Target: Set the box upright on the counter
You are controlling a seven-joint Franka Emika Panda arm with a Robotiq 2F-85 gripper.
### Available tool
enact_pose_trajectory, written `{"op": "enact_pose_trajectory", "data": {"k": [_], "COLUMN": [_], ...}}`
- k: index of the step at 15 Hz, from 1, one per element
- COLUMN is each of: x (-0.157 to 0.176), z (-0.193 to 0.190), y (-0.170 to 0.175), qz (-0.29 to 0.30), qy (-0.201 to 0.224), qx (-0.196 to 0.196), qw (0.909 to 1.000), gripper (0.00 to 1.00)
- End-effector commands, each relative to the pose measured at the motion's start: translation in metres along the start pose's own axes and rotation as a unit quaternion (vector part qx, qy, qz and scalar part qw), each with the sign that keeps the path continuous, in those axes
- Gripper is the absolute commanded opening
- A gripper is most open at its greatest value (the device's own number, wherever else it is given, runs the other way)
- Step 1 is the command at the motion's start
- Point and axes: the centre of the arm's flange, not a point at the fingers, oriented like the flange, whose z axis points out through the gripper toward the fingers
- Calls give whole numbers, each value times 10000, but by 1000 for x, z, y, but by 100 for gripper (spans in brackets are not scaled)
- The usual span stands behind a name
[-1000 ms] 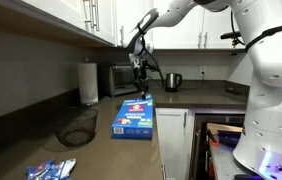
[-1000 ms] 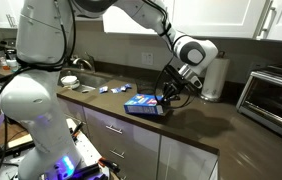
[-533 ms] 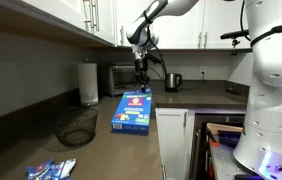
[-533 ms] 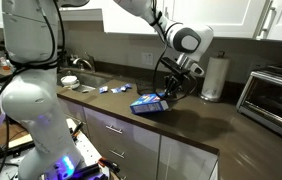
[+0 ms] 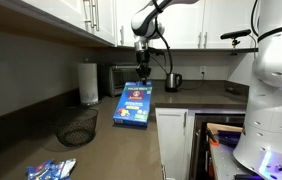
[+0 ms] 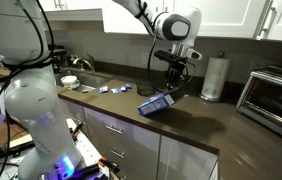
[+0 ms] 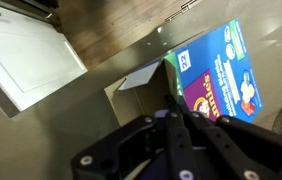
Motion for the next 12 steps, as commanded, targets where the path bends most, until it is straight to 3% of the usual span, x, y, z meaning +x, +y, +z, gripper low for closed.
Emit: {"op": "enact_pose_trajectory", "data": {"k": [1, 12], "x": [-26, -60], "z": [-11, -13], "y": [-14, -52], "qz": [130, 85], "qy": [446, 1209], "qx": [-488, -1690], "qw": [9977, 9781], "gripper": [3, 3]}}
